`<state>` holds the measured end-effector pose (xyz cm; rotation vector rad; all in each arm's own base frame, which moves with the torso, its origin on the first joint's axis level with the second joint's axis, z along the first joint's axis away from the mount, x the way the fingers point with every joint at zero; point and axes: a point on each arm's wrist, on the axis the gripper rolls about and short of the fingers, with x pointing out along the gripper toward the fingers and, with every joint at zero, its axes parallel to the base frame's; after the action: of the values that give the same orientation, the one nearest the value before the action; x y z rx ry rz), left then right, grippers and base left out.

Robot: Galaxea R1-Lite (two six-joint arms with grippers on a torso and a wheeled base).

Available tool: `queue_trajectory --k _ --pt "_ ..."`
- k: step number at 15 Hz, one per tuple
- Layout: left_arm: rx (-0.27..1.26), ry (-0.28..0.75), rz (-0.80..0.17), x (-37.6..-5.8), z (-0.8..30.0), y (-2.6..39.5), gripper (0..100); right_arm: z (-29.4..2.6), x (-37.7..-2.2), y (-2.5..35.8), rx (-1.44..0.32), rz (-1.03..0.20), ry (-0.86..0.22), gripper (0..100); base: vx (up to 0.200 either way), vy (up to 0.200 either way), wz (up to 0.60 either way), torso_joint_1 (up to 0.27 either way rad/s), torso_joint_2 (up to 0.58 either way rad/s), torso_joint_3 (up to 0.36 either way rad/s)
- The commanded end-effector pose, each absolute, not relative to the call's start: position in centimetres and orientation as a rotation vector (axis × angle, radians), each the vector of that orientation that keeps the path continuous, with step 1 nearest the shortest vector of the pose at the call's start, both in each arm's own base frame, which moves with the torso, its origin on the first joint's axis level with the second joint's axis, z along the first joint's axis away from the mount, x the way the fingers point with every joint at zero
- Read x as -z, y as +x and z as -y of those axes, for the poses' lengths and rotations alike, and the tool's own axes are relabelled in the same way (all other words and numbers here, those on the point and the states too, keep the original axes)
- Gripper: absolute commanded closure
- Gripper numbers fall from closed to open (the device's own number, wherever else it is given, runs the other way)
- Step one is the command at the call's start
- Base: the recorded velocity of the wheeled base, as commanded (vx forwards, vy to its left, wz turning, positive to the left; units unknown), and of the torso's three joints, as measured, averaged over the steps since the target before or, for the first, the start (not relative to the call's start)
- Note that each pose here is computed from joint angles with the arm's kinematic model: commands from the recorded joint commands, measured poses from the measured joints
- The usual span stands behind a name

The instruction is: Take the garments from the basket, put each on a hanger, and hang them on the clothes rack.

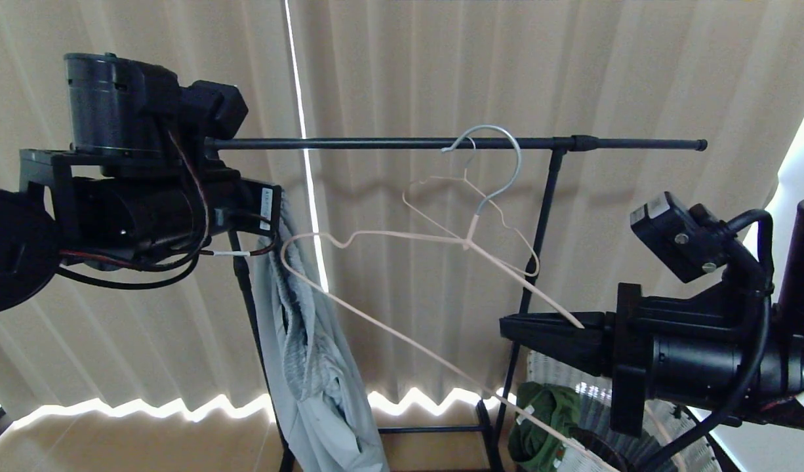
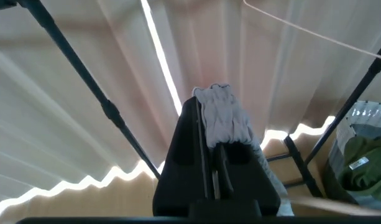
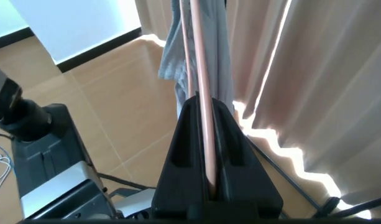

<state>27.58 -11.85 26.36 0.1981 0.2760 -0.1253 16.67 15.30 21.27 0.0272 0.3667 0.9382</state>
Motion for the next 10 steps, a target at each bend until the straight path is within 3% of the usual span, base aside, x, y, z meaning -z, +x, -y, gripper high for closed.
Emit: queue_trajectory --k 1,6,10 --pt "0.129 0.209 -0.295 -26.3 12.0 27.2 100 -15.9 -21.2 17.5 -0.927 -0.375 0.026 100 0.0 0.0 0.0 0.0 0.0 0.0" --pt "0.049 0.243 -0.332 -26.3 11.9 26.5 100 -17.9 -21.9 20.0 -0.838 -0.405 0.137 100 0.0 0.0 0.0 0.0 0.0 0.0" --pt "0.038 0.241 -0.333 -26.3 12.0 26.5 100 -19.1 -21.1 19.8 -0.854 -0.437 0.124 100 0.0 0.0 0.0 0.0 0.0 0.0"
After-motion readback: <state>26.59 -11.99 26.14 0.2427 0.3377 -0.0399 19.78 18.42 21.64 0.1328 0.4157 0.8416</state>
